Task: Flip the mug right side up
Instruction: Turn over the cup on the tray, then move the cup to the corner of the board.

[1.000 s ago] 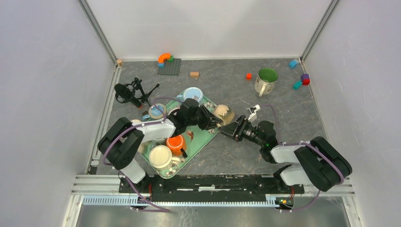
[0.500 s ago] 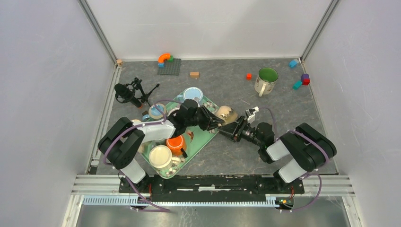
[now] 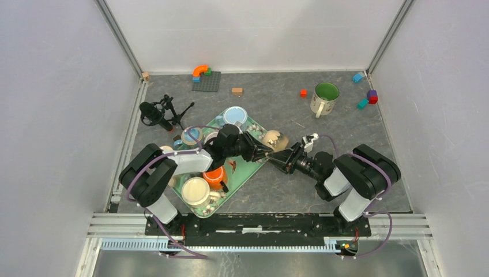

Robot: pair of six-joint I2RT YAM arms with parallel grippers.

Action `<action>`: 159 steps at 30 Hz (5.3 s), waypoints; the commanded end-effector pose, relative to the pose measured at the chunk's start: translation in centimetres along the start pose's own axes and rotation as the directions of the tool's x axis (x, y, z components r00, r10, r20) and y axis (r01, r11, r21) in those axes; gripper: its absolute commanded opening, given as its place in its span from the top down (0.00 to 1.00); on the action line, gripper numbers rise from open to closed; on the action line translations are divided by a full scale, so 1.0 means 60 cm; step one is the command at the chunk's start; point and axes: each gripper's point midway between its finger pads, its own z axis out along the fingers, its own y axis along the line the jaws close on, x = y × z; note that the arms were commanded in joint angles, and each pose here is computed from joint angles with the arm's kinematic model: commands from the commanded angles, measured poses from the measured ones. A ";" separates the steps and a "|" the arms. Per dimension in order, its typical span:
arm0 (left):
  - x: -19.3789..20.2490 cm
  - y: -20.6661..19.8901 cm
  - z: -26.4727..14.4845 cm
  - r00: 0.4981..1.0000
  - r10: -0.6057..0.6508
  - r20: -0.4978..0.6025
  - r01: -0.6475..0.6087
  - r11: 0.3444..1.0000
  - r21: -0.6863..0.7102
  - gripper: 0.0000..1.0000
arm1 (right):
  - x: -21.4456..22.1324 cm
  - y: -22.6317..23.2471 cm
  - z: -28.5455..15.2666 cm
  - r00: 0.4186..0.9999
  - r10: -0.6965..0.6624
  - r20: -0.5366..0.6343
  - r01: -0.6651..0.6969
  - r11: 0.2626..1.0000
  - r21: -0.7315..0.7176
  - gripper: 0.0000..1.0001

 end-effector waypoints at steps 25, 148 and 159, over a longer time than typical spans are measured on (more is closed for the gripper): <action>0.034 0.047 -0.035 0.993 0.092 -0.072 -0.097 0.993 -0.064 0.98 | -0.063 -0.043 0.054 0.923 -0.385 -0.009 0.376 0.894 0.243 1.00; -0.095 -0.147 -0.250 0.557 0.799 0.227 -0.719 0.601 -0.350 0.13 | -0.239 0.098 0.006 0.354 -0.878 -0.322 0.744 0.056 0.666 1.00; -0.072 -0.147 -0.229 0.534 0.836 0.127 -0.788 0.547 -0.282 0.12 | -0.298 0.015 -0.160 0.503 -0.821 -0.269 0.520 0.039 0.853 1.00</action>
